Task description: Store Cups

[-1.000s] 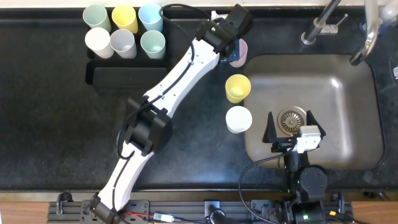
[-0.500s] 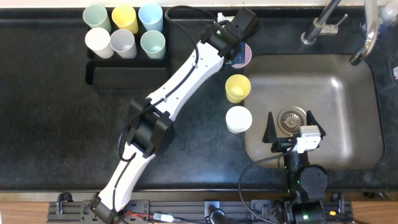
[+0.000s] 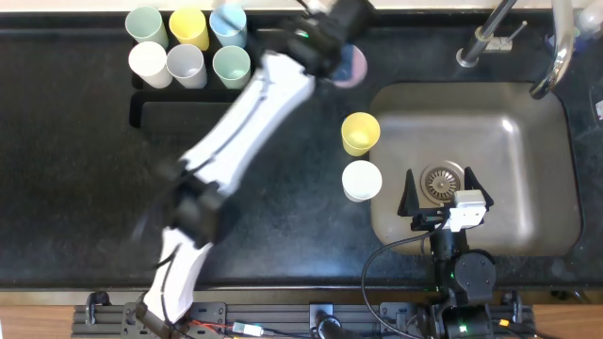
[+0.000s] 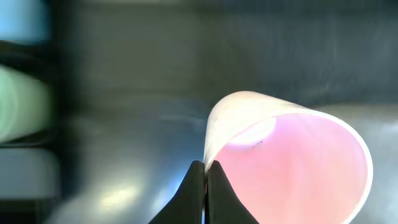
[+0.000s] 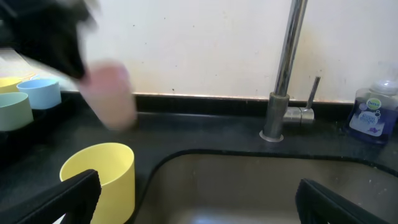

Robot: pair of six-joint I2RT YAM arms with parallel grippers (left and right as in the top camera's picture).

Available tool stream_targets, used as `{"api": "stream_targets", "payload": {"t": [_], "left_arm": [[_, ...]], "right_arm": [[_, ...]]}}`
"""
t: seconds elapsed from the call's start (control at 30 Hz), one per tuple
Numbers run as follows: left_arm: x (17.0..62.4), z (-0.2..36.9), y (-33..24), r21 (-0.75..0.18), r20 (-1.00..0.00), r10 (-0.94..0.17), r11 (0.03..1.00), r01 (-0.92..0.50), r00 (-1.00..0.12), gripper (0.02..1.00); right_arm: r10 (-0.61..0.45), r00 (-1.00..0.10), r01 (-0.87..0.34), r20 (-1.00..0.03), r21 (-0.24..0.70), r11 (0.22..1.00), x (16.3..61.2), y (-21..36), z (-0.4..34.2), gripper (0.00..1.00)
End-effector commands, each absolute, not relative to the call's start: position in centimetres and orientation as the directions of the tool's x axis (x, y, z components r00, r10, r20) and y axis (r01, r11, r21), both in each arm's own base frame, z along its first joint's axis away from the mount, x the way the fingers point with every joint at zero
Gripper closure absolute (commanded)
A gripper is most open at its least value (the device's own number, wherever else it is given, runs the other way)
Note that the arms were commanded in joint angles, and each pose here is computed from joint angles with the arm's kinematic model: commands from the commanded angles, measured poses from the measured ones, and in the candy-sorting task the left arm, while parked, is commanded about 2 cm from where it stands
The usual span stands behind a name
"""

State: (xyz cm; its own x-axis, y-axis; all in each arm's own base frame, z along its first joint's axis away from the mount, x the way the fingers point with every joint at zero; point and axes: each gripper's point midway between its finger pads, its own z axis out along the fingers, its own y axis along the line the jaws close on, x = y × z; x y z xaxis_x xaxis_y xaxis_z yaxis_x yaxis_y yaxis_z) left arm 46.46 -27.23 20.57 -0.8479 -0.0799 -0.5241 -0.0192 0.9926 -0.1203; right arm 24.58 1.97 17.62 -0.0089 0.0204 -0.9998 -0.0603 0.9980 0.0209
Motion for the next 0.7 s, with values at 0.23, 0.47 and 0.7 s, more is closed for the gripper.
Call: {"api": "stream_targets", "payload": {"t": [0.23, 0.47, 0.7], "left_arm": [[41.7, 32.9, -6.6, -0.074, -0.679, -0.249, 0.959, -0.272, -0.691, 0.985], [38.5, 29.6, 2.1, 0.01, -0.589, -0.246, 0.95, -0.312, -0.769, 0.982], [38.0, 23.8, 6.5, 0.037, -0.457, -0.27, 0.946, -0.321, -0.847, 0.985]], "right_arm": [[0.021, -0.008, -0.057, -1.0, 0.021, 0.998, 24.6, 1.9, 17.3, 0.003], [0.02, -0.008, -0.057, -1.0, 0.021, 0.998, 24.6, 1.9, 17.3, 0.003], [0.02, -0.008, -0.057, -1.0, 0.021, 0.998, 24.6, 1.9, 17.3, 0.005]]}}
